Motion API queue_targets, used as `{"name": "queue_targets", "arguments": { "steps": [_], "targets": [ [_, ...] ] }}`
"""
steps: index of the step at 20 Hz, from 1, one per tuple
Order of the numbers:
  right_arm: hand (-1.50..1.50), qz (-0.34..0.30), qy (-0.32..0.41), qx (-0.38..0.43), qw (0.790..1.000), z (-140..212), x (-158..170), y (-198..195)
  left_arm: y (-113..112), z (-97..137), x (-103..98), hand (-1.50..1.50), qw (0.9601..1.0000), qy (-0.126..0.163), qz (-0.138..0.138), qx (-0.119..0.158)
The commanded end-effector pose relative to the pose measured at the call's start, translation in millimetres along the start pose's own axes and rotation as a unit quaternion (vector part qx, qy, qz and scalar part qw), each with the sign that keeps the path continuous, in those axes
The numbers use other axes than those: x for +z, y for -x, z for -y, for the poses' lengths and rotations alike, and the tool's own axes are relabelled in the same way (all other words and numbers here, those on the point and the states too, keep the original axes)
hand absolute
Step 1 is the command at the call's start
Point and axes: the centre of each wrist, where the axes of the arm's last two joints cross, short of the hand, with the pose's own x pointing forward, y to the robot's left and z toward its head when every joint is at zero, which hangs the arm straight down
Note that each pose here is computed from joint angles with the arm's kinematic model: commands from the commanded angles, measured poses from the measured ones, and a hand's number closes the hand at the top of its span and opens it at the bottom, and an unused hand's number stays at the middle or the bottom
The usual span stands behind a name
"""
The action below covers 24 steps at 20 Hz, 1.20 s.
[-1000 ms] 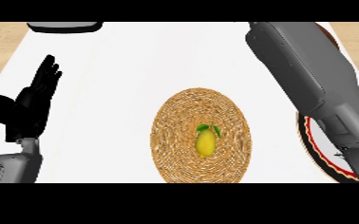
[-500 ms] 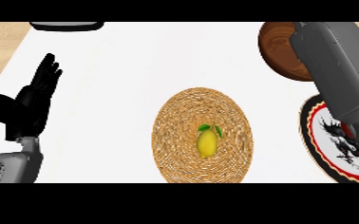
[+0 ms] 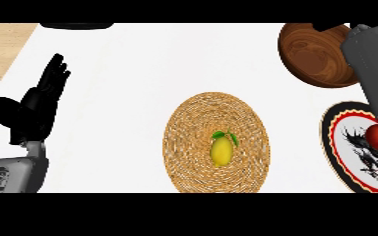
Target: Pick the cupcake from the placemat and place it in the bowl
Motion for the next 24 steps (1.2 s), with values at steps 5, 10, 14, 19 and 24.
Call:
{"name": "queue_targets", "arguments": {
  "steps": [5,10,14,19,24],
  "targets": [
    [1.5,-0.121,-0.103,0.085,0.984,-6.9,-13.8,52.7,-5.6,-1.6,-10.2,0.0,1.0,0.001,-0.006,0.002],
    [-1.5,-0.114,-0.143,0.045,0.982,-5.6,-16.3,87.9,-10.7,6.3,-6.5,0.0,0.9999,0.01,-0.002,0.004],
    [-1.5,-0.064,-0.13,-0.061,0.988,-8.5,-12.9,91.8,-9.8,-2.6,0.1,0.0,1.0,0.004,0.002,-0.007],
    [-1.5,-0.081,-0.021,-0.269,0.96,1.9,-17.7,81.0,4.1,3.1,-0.9,0.0,0.9999,-0.004,-0.011,0.004],
    [-1.5,-0.082,0.029,-0.379,0.921,29.6,-26.3,135.2,1.7,8.5,5.7,0.0,0.9999,-0.005,-0.013,0.003]
  ]
}}
